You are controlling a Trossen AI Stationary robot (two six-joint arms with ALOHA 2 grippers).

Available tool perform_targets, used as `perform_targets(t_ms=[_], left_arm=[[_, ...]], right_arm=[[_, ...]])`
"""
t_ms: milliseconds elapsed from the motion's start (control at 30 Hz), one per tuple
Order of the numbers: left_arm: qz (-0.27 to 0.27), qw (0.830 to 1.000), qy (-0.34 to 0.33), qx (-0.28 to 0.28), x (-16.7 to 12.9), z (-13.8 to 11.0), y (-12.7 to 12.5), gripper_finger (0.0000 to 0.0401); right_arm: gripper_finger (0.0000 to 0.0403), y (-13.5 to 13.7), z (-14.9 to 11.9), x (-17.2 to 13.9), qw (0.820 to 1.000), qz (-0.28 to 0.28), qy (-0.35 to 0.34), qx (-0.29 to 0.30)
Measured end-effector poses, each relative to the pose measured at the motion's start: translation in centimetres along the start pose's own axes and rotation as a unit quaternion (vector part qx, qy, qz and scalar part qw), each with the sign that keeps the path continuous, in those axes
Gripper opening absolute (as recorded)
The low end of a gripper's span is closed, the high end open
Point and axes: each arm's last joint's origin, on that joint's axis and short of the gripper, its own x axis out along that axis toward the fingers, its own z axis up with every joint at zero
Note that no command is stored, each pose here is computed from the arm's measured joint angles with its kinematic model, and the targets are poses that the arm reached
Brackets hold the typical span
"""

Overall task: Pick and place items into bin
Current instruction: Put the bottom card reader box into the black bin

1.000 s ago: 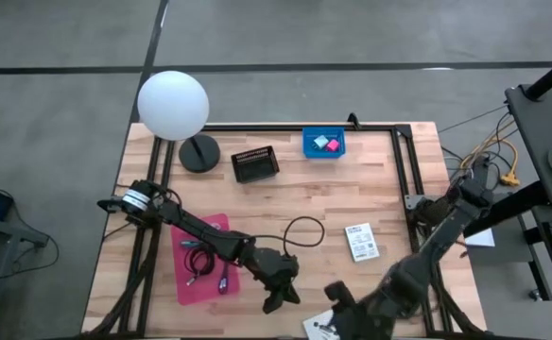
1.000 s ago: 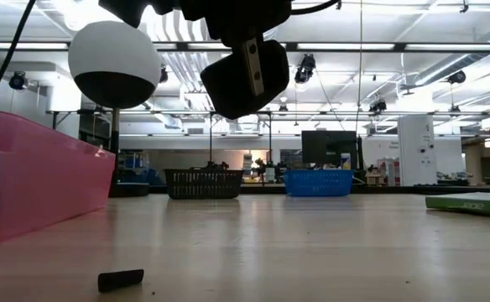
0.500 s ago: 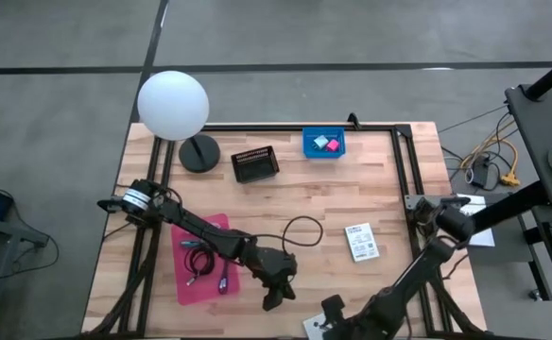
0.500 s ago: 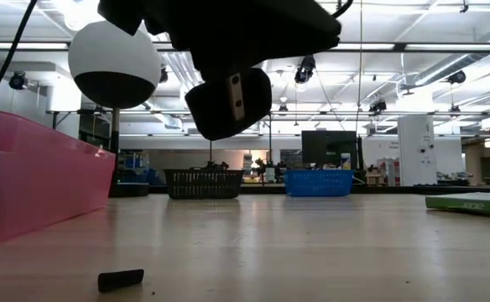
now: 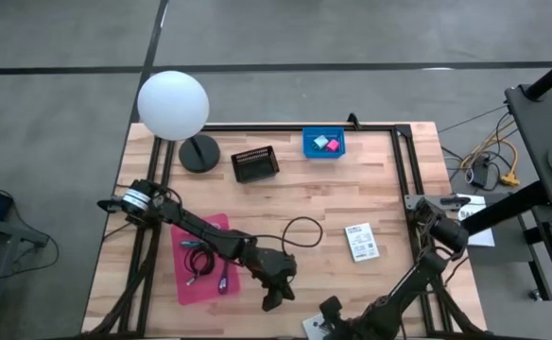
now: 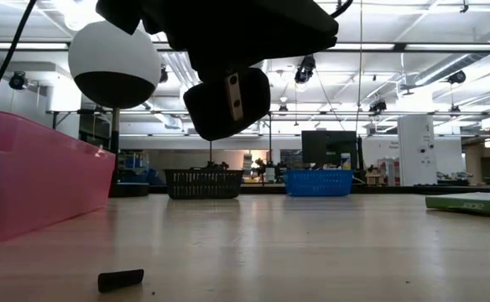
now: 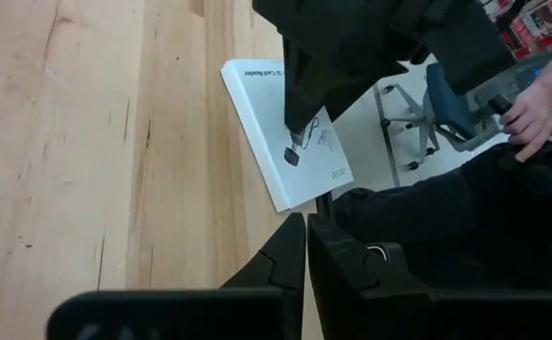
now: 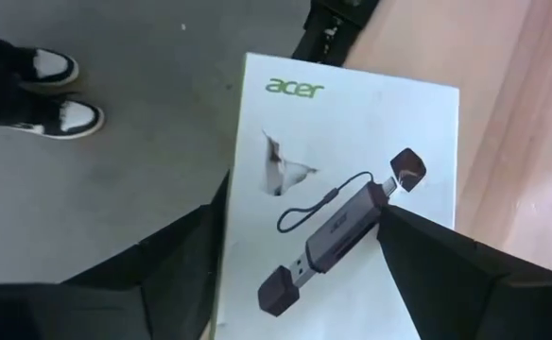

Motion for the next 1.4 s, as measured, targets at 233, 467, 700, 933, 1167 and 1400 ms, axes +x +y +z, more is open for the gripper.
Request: perform_targets(t_ms=[233,467,700,933,1167,1400], left_arm=[[0.0,1.0,0.0,0.0,0.0,0.0,0.0,0.0],[0.0,1.0,0.0,-0.001,0.0,0.0,0.0,0.0],[0.0,1.0,0.0,-0.001,0.0,0.0,0.0,0.0],[-0.001,1.0,-0.001,-0.014,0.0,0.0,0.0,0.0],[-0.001,1.0,0.0,-0.014,0.0,0.0,0.0,0.0],[0.0,1.0,0.0,-0.014,0.0,0.0,0.0,0.0]], right_arm=[[0.0273,0.1,-0.5,1.3,0.999,-0.02,0.01,-0.032],[0.0262,-1.0,-0.3,0.9,0.996,-0.083,-0.002,-0.037],[0.0247,-3.0,0.2,1.4,0.998,-0.063,0.023,0.003],[0.0215,-3.6,0.3,2.2,0.999,-0.035,0.04,-0.003],[0.0139,-3.8,0.3,2.3,0.999,-0.028,0.042,0.006],[0.0061,-3.8,0.3,2.3,0.999,-0.017,0.048,-0.003]])
